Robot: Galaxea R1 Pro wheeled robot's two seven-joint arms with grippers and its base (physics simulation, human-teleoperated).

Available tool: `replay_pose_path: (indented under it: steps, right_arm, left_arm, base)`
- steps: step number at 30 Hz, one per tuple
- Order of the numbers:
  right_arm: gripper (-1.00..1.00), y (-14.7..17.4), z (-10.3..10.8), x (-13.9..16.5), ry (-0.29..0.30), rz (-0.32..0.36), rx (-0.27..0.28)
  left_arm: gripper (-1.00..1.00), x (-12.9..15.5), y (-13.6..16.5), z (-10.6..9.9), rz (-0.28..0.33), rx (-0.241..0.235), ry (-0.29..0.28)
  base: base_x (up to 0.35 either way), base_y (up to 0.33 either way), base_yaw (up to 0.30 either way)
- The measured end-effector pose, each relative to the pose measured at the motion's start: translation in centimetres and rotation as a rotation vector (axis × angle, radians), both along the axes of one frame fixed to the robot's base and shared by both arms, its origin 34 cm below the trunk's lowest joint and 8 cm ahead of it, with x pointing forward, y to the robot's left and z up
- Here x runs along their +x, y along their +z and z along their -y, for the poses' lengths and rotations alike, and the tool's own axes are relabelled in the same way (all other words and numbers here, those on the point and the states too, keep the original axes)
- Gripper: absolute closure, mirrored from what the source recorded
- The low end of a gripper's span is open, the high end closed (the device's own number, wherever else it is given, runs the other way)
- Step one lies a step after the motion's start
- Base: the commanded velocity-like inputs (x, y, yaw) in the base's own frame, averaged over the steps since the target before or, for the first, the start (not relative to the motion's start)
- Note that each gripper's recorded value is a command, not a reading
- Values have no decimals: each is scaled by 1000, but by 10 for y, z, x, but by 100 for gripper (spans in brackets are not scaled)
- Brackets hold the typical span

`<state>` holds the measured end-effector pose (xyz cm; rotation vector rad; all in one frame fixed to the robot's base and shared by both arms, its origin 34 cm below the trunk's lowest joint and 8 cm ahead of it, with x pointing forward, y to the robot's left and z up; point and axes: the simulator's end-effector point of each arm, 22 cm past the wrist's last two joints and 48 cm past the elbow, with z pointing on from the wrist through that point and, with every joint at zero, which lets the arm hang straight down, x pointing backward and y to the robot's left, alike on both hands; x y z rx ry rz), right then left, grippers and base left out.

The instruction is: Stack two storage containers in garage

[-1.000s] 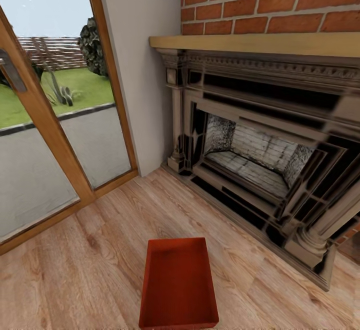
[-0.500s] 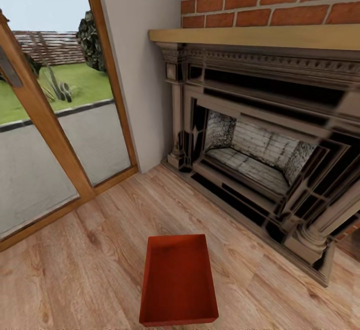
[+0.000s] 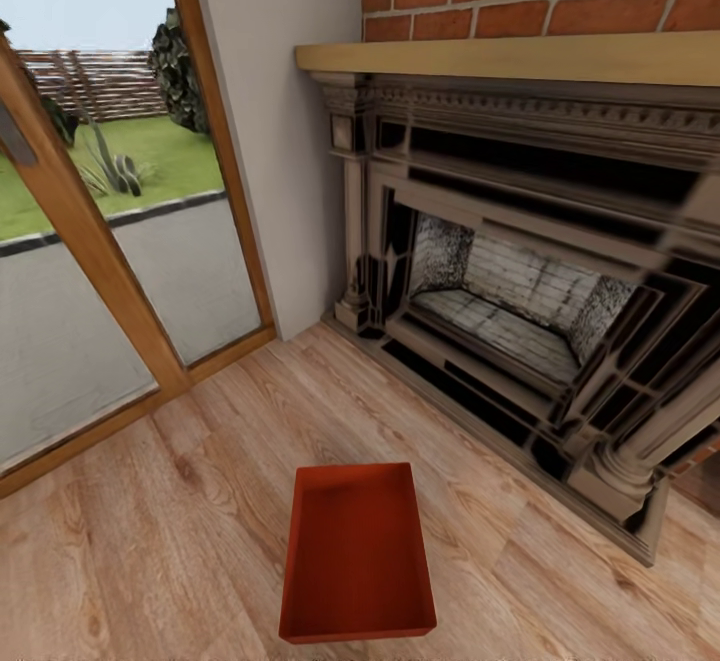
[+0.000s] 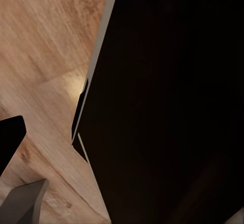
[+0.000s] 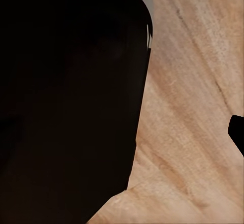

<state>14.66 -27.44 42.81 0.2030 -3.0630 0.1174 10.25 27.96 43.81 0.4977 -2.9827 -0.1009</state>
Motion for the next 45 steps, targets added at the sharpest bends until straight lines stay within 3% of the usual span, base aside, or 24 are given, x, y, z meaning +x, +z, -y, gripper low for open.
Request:
replay_pose_path:
  steps: [45]
  right_arm:
    - [-100, 0, -3, -29, 3, -72, 17]
  left_arm:
    - [-100, -28, 4, 0, -72, 0, 0]
  base:
    - [0, 0, 0]
